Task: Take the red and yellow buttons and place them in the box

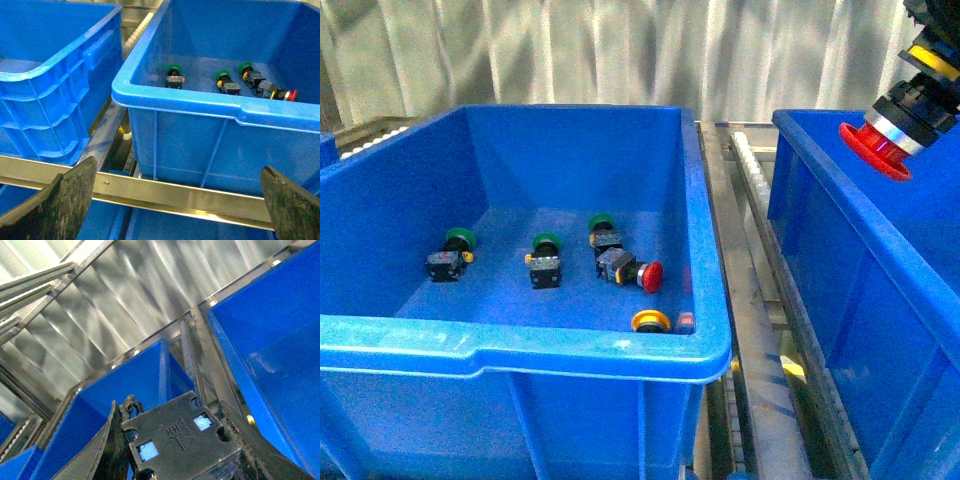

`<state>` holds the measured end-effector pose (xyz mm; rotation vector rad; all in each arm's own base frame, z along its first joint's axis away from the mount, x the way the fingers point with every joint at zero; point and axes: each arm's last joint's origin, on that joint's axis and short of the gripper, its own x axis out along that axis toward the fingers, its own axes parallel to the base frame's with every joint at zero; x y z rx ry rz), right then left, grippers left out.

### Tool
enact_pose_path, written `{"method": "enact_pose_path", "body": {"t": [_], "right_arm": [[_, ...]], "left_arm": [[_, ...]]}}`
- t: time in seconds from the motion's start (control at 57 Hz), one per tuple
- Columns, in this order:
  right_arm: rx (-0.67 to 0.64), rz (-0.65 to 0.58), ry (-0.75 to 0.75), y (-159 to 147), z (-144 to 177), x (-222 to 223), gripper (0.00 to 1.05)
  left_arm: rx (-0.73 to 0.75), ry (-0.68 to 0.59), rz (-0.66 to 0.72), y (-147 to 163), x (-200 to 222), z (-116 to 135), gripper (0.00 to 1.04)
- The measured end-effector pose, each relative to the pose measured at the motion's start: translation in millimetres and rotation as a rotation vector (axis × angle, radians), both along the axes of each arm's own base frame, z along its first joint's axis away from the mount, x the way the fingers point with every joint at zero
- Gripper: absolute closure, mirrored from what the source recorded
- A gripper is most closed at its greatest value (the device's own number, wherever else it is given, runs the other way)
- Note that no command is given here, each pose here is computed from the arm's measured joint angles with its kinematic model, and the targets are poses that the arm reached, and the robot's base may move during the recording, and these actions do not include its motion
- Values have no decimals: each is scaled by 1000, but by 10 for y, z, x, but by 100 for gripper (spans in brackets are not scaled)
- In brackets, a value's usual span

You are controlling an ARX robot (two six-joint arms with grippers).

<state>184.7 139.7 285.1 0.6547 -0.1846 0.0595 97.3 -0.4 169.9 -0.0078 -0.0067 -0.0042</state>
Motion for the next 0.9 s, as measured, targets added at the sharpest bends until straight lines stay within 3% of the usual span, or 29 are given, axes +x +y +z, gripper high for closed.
{"method": "enact_pose_path", "body": {"t": [0.527, 0.895], "right_arm": [[104, -35, -19, -257, 11, -91, 64], [153, -148, -29, -642, -71, -179, 64]], "left_arm": [[0, 0, 2, 1, 0, -1, 8], [1, 0, -2, 1, 0, -1, 8]]}}
